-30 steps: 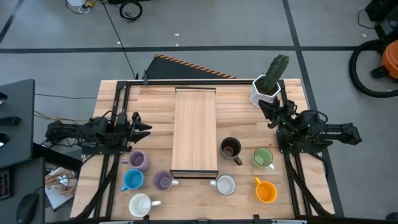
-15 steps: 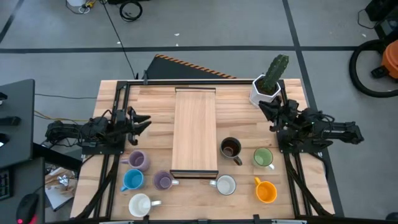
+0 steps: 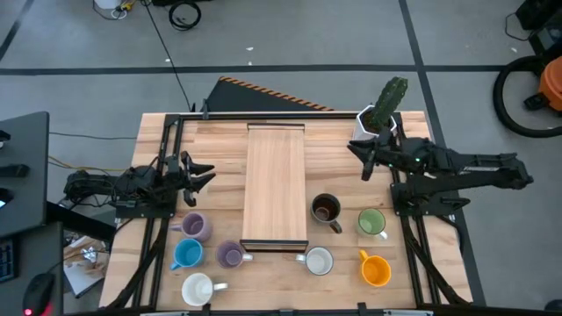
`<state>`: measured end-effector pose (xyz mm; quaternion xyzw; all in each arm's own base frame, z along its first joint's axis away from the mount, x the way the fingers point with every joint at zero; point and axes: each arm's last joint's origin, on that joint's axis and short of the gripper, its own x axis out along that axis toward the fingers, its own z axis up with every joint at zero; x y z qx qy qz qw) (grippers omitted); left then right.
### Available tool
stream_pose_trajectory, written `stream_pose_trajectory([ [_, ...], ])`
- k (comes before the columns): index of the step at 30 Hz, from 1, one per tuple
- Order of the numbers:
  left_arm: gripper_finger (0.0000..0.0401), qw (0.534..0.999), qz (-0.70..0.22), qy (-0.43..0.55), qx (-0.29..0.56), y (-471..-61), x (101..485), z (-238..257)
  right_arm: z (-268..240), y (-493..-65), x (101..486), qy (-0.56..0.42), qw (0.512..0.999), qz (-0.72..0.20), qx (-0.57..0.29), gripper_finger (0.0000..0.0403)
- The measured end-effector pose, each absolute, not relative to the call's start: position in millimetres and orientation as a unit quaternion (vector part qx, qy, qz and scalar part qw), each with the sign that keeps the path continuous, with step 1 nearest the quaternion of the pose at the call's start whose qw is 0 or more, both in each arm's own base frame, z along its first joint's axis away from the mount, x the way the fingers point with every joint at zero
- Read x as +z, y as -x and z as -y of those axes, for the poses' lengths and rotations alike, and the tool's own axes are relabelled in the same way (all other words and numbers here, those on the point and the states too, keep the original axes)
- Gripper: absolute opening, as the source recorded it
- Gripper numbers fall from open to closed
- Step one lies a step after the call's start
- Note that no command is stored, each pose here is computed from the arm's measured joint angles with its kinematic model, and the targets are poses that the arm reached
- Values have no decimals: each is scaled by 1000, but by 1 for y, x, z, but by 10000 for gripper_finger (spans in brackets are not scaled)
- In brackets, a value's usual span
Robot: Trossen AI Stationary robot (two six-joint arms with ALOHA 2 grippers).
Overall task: Place coffee mugs
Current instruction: Put the dark blue mug on the shelf
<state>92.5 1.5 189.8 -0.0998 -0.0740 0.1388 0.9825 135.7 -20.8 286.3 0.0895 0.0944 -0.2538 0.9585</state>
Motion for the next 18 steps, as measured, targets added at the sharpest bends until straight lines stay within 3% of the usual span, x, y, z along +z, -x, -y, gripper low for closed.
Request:
stream_pose_trajectory([
  [12,141,988,70,126,52,-93,190,3,23,-170,315,-64,936,-224,-263,82],
  [18,141,987,60,144,50,-94,188,3,19,-179,330,-82,916,-293,-263,82],
])
